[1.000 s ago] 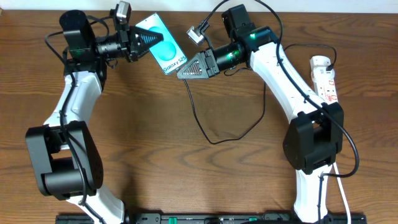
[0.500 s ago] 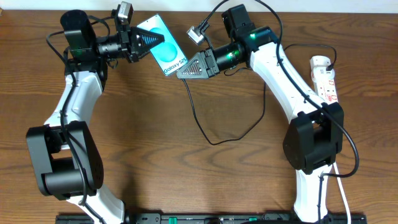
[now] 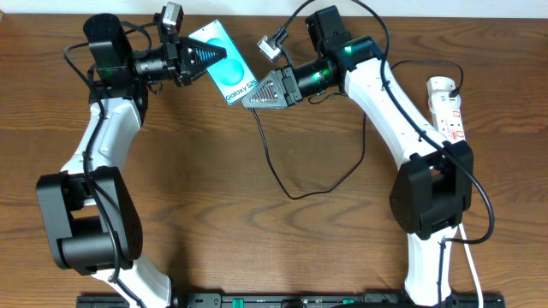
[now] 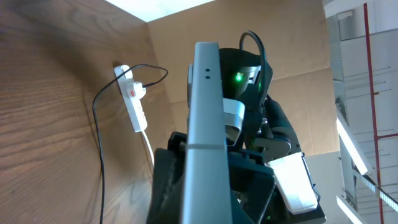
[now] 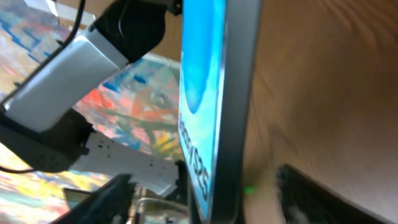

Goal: Plug charger to phone and switch on socket
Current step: 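Open the right gripper and release the plug in the phone port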

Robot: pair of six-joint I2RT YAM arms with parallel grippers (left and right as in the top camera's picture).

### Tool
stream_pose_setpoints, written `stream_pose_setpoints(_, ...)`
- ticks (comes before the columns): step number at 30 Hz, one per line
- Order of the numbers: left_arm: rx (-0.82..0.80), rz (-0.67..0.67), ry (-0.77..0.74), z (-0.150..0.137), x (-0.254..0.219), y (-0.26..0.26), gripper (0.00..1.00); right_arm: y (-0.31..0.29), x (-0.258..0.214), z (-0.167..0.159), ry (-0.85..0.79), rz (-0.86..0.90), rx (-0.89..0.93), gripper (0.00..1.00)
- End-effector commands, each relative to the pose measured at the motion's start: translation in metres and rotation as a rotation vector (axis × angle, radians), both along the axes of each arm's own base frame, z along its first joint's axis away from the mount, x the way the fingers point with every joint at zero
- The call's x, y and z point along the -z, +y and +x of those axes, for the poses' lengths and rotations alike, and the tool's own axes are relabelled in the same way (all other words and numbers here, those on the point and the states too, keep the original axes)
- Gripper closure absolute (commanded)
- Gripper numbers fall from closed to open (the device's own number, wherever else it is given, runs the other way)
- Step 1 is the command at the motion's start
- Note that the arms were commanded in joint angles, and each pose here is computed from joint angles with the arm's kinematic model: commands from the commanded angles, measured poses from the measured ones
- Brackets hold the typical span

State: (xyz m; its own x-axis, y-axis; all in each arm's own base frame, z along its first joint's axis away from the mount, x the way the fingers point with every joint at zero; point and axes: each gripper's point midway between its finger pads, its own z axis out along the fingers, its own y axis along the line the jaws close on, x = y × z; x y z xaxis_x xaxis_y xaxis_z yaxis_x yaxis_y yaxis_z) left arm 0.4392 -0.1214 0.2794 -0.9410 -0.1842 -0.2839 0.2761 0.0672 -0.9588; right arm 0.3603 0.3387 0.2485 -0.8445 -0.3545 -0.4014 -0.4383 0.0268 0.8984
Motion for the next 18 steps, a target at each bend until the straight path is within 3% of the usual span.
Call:
stream_pose_setpoints(1, 0.03, 0.004, -0.051, -0.006, -0.009, -0.002, 0.93, 0.0, -0.01, -0.001, -0.022, 0.027, -0.008, 0.12)
stream_pose_setpoints(3, 0.03, 0.004, -0.052, -0.006, -0.009, -0.002, 0.92, 0.0, -0.01, 0.0, -0.029, 0.03, -0.008, 0.01)
stream_pose_setpoints(9, 0.03, 0.006, -0.062, -0.006, -0.009, -0.002, 0.93, -0.002, -0.007, 0.006, -0.048, 0.009, 0.014, 0.01)
stream_pose_setpoints(18, 0.029, 0.006, -0.062, -0.006, -0.009, -0.002, 0.93, -0.038, -0.001, 0.044, -0.04, -0.053, 0.151, 0.01)
